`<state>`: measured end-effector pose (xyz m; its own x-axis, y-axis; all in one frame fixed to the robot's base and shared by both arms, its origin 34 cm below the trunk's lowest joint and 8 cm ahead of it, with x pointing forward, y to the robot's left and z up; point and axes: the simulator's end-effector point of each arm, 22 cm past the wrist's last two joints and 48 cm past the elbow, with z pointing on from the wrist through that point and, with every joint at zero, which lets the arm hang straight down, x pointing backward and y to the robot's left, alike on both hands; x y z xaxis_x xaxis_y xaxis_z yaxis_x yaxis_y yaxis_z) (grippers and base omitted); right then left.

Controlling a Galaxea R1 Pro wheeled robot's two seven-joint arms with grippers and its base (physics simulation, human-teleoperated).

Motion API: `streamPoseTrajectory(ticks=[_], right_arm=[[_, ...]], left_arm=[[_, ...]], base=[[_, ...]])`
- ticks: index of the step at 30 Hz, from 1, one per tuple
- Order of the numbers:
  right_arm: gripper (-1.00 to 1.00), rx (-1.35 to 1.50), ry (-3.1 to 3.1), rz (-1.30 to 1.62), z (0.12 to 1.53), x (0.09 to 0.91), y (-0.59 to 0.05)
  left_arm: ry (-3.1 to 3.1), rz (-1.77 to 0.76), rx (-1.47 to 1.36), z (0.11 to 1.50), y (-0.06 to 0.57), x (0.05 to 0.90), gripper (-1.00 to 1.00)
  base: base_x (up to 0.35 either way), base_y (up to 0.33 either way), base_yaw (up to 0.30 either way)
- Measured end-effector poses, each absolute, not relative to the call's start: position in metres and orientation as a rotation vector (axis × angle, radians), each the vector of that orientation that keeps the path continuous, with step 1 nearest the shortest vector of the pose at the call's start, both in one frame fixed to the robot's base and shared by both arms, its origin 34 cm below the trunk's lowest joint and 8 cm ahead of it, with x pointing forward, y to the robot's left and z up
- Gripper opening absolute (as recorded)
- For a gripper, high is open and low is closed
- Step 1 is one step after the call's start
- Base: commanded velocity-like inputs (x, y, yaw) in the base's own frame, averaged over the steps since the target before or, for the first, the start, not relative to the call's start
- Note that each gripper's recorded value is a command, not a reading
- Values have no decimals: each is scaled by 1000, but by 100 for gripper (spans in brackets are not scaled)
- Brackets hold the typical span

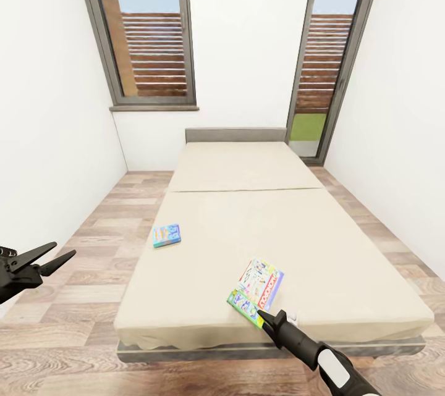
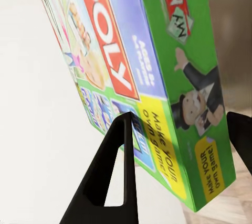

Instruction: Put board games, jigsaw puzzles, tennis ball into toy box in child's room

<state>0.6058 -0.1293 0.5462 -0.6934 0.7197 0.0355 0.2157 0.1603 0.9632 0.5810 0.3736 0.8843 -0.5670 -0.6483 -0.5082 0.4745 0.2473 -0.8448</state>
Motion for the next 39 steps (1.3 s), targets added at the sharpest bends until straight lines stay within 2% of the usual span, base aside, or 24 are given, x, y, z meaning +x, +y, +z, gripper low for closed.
streamPoseTrajectory(ticks=[27,39], right_arm=[[-100,850,2029,1466,610,640,-139],[-100,653,1951,1490,702,693,-109]], left_arm=[[1584,-1496,-169,936,374,589,100],[1590,-1488,-174,957,375,592,100]], base=[[0,0,0],[0,0,0]])
